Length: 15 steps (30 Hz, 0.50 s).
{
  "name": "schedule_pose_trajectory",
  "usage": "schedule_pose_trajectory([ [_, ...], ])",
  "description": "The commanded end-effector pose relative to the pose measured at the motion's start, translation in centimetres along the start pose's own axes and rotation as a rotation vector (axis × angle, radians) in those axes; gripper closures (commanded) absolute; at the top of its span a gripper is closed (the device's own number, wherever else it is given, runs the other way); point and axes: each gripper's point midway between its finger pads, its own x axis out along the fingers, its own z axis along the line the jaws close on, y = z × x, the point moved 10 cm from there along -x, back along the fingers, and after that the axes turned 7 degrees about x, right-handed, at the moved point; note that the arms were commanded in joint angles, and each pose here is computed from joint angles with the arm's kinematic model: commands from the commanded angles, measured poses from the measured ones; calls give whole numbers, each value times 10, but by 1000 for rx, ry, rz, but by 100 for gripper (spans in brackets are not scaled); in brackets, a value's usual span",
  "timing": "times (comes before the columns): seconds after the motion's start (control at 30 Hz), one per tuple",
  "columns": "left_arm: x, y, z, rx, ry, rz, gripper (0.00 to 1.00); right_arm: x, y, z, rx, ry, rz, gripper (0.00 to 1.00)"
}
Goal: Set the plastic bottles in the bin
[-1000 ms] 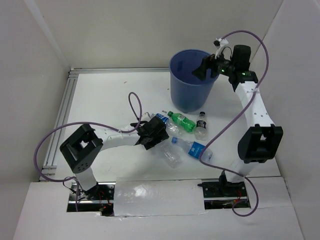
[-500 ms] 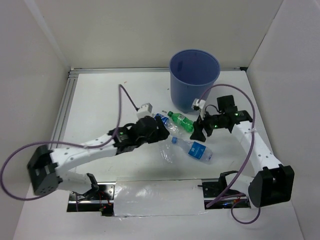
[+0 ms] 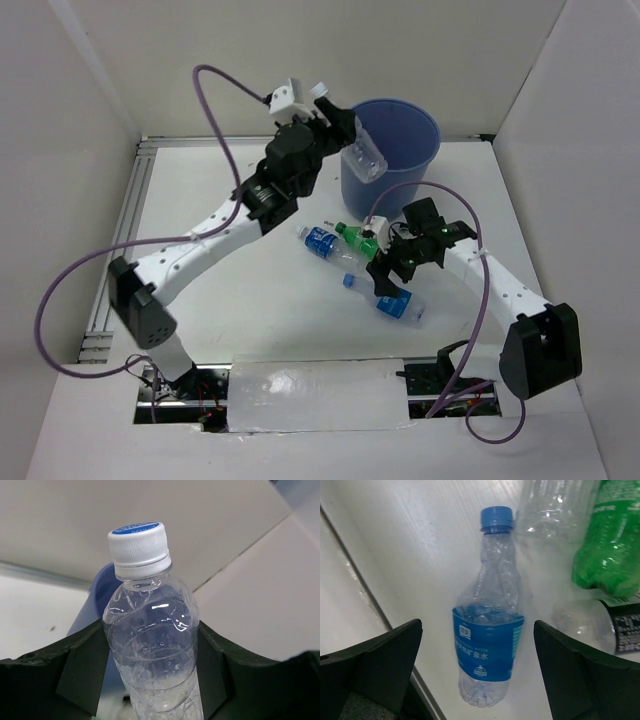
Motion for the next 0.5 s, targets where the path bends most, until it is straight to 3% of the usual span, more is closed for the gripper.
schedule_pose_trajectory([
  [0.0, 44, -12, -19, -33, -13, -165, 90, 2, -6, -10, -28, 134, -8, 1],
  [0.03, 50, -32, -35, -79, 13, -211, 89, 3, -2, -11, -22, 142, 8, 1],
  [0.2, 101, -24, -46, -31, -43, -272, 89, 11, 3, -13, -35, 181, 41, 1],
  [0.23, 104, -38, -53, -38, -37, -322, 86, 13, 5, -12, -42, 184, 48, 1],
  [0.3, 124, -5, -44, 51, -88, -287, 79, 16, 5, -13, -56, 210, 54, 1],
  [0.43, 128, 28, -27, 145, -131, -196, 48, 29, 8, -13, -63, 204, 100, 1],
  [0.47, 128, 46, -18, 182, -142, -148, 32, 34, 7, -10, -73, 189, 115, 1],
])
